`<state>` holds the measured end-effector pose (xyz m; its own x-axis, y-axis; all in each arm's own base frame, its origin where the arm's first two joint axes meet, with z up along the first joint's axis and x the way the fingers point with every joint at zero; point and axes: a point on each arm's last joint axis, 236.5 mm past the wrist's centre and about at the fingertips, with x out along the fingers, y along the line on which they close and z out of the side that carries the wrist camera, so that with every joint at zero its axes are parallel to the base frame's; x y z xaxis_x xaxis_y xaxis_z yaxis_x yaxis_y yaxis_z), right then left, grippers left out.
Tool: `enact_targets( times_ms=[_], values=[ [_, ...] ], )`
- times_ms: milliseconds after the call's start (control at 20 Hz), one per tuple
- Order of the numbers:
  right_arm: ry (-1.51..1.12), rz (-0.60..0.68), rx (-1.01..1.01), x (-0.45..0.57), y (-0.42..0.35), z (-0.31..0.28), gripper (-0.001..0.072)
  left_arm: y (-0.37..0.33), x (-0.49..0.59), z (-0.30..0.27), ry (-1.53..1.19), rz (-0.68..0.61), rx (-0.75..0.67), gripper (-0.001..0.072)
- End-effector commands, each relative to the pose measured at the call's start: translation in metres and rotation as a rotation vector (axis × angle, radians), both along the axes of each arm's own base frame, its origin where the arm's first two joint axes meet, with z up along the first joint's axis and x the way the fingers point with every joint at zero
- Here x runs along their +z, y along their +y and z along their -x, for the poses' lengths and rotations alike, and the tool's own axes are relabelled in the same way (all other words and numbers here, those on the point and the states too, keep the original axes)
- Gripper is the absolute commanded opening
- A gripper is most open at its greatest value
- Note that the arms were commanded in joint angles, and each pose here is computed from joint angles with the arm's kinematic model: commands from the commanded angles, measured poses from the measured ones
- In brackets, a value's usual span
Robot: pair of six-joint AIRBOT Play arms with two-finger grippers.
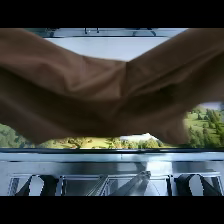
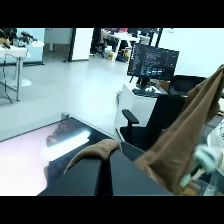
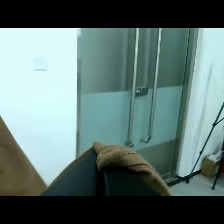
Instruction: Fold the shirts.
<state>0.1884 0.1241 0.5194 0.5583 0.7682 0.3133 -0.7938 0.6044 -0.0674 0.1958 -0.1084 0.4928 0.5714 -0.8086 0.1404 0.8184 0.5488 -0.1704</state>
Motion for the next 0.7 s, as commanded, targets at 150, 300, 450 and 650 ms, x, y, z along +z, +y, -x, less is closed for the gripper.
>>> enact_targets(
  times_ms=[150,300,450,650],
  values=[
    [0.072,0.06,-0.228,-0.01,-0.021,-0.033,0.0024,0.038,-0.014,-0.03,0.123,0.038,0.094,0.0027],
    [0.291,0.133,-0.424,-0.06,-0.048,-0.06,0.0021,0.039,-0.082,-0.038,0.278,0.056,0.117,0.0027],
    [0.444,0.109,-0.603,-0.101,-0.079,-0.074,0.0021,0.033,-0.145,-0.05,0.45,0.169,0.102,0.0027],
    [0.687,0.032,-0.604,-0.195,-0.117,-0.139,0.0022,0.065,-0.253,-0.112,0.776,0.159,0.232,0.0028]
  ],
)
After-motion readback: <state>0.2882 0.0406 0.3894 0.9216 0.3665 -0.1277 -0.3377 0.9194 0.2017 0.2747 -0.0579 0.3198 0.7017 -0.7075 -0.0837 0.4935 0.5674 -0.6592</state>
